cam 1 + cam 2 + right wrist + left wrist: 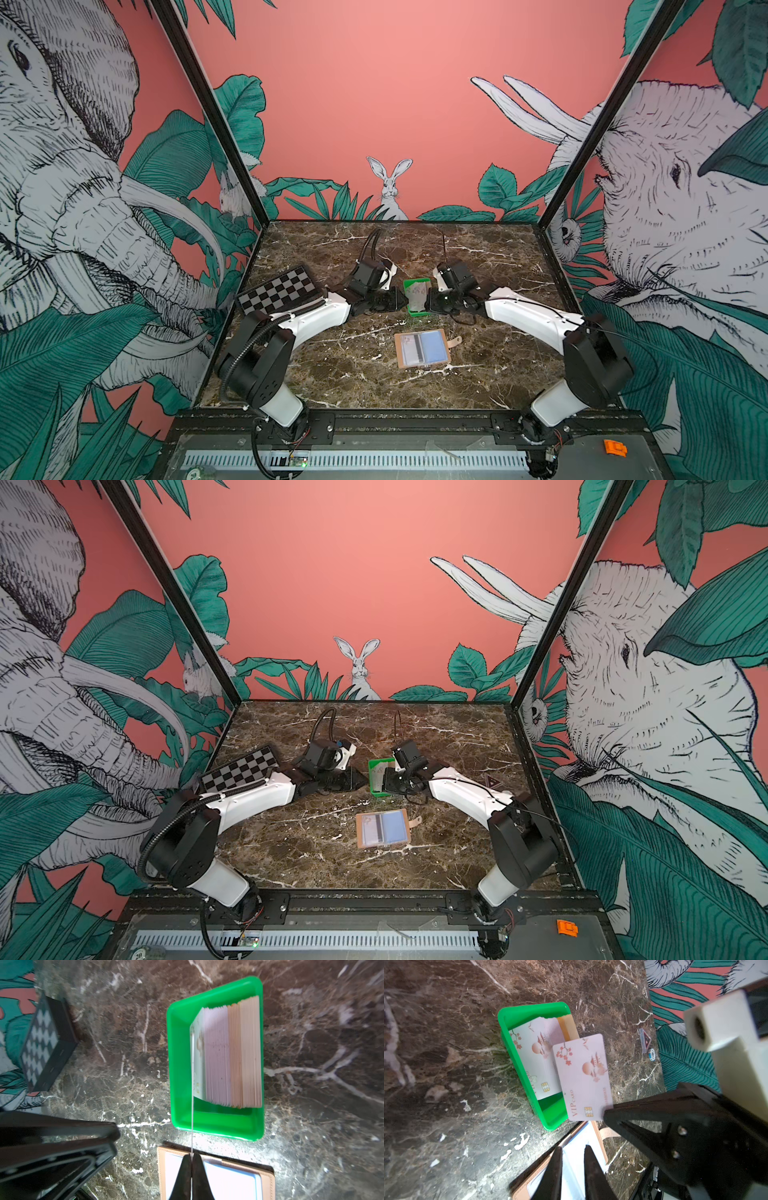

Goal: Put the credit cards into the card holder

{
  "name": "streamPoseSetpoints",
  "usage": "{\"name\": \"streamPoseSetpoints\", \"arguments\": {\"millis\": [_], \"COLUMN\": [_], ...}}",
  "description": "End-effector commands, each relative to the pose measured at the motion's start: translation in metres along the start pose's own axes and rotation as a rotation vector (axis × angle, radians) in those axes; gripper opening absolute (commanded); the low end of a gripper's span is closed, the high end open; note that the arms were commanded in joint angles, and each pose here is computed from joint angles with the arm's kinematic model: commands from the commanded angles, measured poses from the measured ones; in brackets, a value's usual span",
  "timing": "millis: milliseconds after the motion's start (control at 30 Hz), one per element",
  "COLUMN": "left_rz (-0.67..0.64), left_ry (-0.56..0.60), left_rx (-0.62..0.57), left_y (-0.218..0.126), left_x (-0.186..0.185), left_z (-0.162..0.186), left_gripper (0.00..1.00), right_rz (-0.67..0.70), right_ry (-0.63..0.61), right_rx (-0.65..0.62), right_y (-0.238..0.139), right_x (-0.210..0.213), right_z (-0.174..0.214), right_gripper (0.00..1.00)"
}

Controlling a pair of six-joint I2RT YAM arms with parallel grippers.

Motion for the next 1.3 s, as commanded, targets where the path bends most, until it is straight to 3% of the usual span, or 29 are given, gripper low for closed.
{"name": "streamPoseSetpoints", "arguments": {"millis": [0, 433, 867, 1067, 1267], "left_rz": [0.138, 0.427, 0.684, 0.761, 0.749], "left_ry": [0.010, -0.006, 0.054, 0.086, 0.077], "left_rx": [-0.044, -0.068, -0.035, -0.020, -0.004], "left_y": [-0.015, -0.033, -0.046, -0.056, -0.057], "left_x": [-0.021, -0.038, -0.076, -0.091, -0.088], "left_z": [0.000, 0.042, 0.066, 0.069, 0.074], "left_gripper": [0.22, 0.30, 0.33, 0.34, 0.34], "right_rz": [-0.020, -0.169, -0.404, -0.493, -0.542], "right_ry": [-0.042, -0.119, -0.072, -0.068, -0.061], "right_rx": [-0.035, -0.121, -0.226, -0.253, -0.275], "right_y": [-0.016, -0.071, -0.123, -0.134, -0.143], "right_x": [0.002, 0.016, 0.036, 0.041, 0.045], "right_z": [-0.002, 0.023, 0.053, 0.064, 0.067], "right_gripper": [0.00, 0.00, 0.00, 0.00, 0.00]}}
Point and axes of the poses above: each gripper's point midway between its finger pads, its own y axis out along the fingers, its own x axis along the line the jaws close on, z = x × y, the point moved 4 cm from there along -y, back along the fingers, and after that the axes turned 11 degrees about -y, right-handed, at the moved point
